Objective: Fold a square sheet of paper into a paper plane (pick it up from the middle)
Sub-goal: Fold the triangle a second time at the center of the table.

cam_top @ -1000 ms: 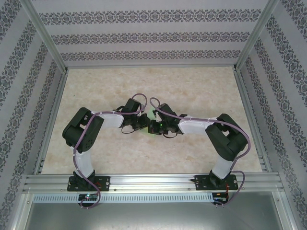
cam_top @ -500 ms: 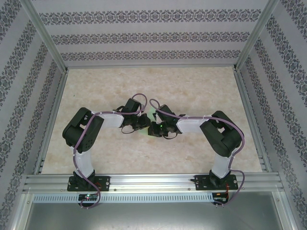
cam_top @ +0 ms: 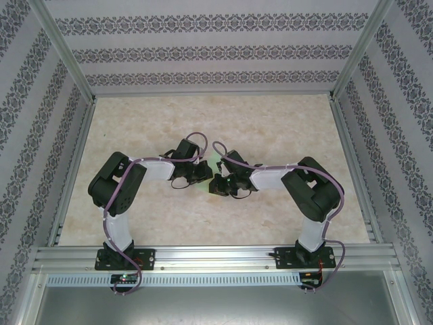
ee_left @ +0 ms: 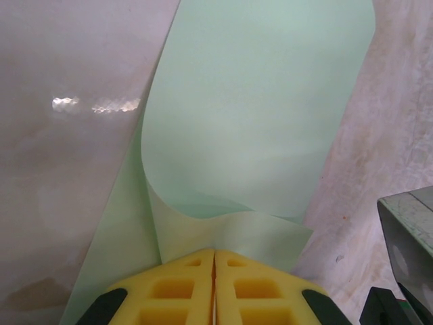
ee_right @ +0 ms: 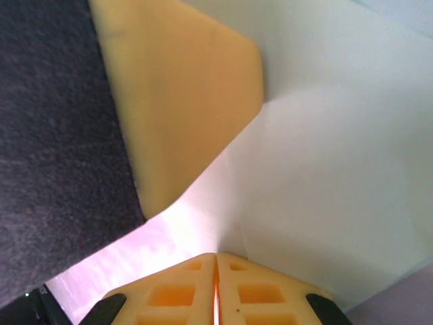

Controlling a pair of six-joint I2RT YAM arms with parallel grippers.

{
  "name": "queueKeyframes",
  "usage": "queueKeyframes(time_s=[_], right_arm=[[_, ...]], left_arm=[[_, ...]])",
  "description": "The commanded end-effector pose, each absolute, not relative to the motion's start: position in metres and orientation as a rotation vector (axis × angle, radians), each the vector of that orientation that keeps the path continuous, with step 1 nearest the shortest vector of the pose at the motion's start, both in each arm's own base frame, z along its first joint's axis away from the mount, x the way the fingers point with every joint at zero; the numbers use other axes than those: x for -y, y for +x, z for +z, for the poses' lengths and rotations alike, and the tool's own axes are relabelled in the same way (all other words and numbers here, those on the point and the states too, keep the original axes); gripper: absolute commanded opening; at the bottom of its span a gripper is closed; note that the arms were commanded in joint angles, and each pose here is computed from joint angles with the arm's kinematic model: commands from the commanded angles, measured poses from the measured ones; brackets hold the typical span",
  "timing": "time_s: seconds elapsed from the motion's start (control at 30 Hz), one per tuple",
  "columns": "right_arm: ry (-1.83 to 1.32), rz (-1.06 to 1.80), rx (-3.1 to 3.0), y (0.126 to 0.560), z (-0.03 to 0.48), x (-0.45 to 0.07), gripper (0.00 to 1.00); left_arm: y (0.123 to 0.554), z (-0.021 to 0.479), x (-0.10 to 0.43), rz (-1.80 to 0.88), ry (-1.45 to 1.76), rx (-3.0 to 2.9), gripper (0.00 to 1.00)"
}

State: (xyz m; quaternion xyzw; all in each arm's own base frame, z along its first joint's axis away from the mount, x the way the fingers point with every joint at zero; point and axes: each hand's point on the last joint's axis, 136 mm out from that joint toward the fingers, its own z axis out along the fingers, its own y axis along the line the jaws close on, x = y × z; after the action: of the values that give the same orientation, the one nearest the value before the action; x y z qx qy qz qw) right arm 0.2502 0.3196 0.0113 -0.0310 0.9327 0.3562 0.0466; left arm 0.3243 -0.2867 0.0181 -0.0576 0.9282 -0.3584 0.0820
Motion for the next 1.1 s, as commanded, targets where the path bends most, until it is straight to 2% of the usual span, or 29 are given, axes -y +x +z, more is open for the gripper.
queueKeyframes(time_s=[0.0, 0.43, 0.7, 1.07], right_arm=[[-0.042, 1.051, -2.993, 0.221, -0.016, -0.304, 0.09], [0.052, 1.122, -2.968, 0.21, -0.017, -0.295, 0.1], [-0.065, 0.94, -3.033, 0.203, -0.01, -0.291, 0.11], [0.036, 1.106, -2.931, 0.206, 0.011, -0.282, 0.12]], left_arm=[[0.311, -0.006, 0.267, -0.939, -0.211, -2.862, 0.1], [0.31, -0.008, 0.267, -0.937, -0.204, -2.87, 0.09], [0.311, -0.004, 0.268, -0.938, -0.195, -2.869, 0.09], [0.312, 0.0, 0.272, -0.97, -0.186, -2.859, 0.09]])
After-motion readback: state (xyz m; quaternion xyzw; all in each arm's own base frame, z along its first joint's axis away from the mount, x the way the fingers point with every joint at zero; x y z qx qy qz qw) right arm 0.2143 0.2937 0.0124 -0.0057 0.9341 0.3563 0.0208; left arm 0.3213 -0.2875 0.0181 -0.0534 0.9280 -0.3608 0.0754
